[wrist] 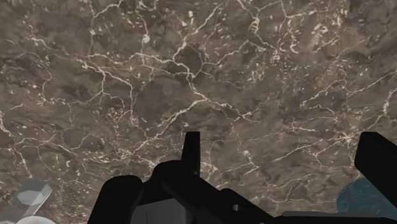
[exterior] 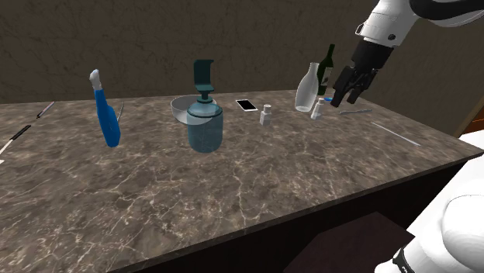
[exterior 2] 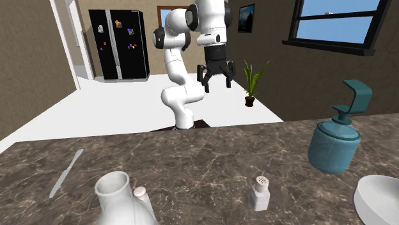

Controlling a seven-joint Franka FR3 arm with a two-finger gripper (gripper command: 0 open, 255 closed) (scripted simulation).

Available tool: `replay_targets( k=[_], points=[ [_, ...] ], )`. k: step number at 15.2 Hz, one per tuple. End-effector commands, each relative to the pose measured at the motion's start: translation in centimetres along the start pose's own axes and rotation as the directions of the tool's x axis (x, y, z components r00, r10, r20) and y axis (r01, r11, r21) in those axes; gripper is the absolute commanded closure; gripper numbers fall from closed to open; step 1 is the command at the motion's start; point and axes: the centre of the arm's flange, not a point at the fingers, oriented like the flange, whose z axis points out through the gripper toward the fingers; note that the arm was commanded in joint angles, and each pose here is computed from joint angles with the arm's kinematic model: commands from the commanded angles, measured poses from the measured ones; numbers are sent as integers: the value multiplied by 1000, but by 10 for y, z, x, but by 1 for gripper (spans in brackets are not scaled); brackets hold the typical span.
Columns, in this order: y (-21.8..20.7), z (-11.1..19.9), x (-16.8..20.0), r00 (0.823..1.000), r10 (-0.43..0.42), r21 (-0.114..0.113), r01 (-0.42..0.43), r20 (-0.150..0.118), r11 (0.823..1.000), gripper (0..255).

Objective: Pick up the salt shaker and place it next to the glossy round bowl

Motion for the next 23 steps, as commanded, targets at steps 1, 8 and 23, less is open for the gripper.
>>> replay_targets(
  k=[1,8,23],
  points=[
    [0,0,0,1000,0,0,0,0,1000,0],
    [72,31,46,999,43,3,-43,-28,999,0],
    [232,93,135,987,135,14,-134,-88,991,0]
  ],
)
